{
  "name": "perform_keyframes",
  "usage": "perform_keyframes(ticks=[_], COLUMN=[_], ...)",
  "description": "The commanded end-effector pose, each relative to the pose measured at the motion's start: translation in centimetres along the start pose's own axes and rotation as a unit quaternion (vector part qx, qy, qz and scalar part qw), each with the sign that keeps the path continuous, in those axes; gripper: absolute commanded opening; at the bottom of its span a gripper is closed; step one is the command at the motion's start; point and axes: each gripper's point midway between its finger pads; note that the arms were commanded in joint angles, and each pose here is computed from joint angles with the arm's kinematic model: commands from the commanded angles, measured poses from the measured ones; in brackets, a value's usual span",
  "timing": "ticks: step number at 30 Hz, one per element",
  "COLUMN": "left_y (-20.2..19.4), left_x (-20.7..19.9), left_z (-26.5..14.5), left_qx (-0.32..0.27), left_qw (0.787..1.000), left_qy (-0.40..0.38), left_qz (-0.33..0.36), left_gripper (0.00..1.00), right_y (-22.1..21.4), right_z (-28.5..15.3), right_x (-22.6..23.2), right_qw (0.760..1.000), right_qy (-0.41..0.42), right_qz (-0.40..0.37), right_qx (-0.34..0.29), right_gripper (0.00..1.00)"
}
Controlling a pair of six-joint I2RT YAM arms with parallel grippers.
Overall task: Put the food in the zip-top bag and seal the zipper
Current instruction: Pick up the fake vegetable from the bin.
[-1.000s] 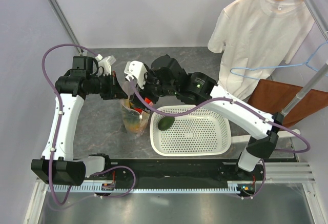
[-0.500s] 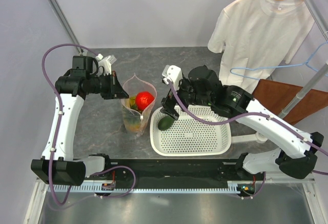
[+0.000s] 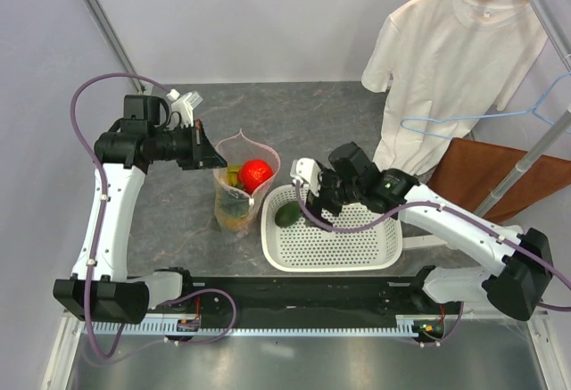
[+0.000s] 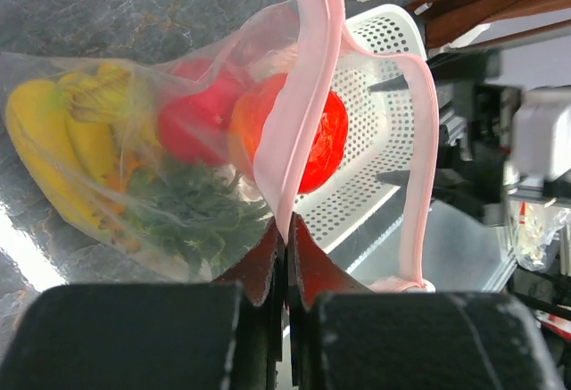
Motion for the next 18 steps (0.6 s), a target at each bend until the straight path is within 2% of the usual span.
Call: perform_keyframes(ticks=[1, 2, 5, 12, 18], left_y=[0.8, 0.8, 0.8, 0.7, 0.5], left_x=[-0.5, -0.4, -0.4, -0.3, -0.2], left_z=[0.4, 0.4, 0.6, 0.6, 0.8], left_qx=[-0.009, -0.009, -0.005, -0.004, -0.001], left_qw=[1.000, 1.000, 1.000, 1.000, 1.000], left_qy=[-0.020, -0.019, -0.024, -0.022, -0.023], left_qz=[-0.006, -0.007, -0.012, -0.013, -0.013], left_gripper=[0.02, 0.02, 0.02, 0.02, 0.02], right_y=[0.7, 1.2, -0.1, -0.4, -3.6], right_z=[1.5, 2.0, 4.4, 9.1, 11.2], right_x=[1.1, 0.7, 0.6, 0.3, 0.3], right_qw=[0.974, 0.958, 0.939, 0.926, 0.911], right_qy=[0.057, 0.053, 0.076, 0.122, 0.139], right_qz=[-0.207, -0.265, -0.324, -0.351, -0.387], right_qx=[-0.075, -0.091, -0.085, -0.069, -0.032], right_gripper=[0.98, 0.98, 0.98, 0.92, 0.89])
Point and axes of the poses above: each gripper's point midway between its finger pads, its own z axis out along the fingers, its own x axis along the line the jaws close on, y = z × x, and after that the axes turned 5 degrees about z, right-handed
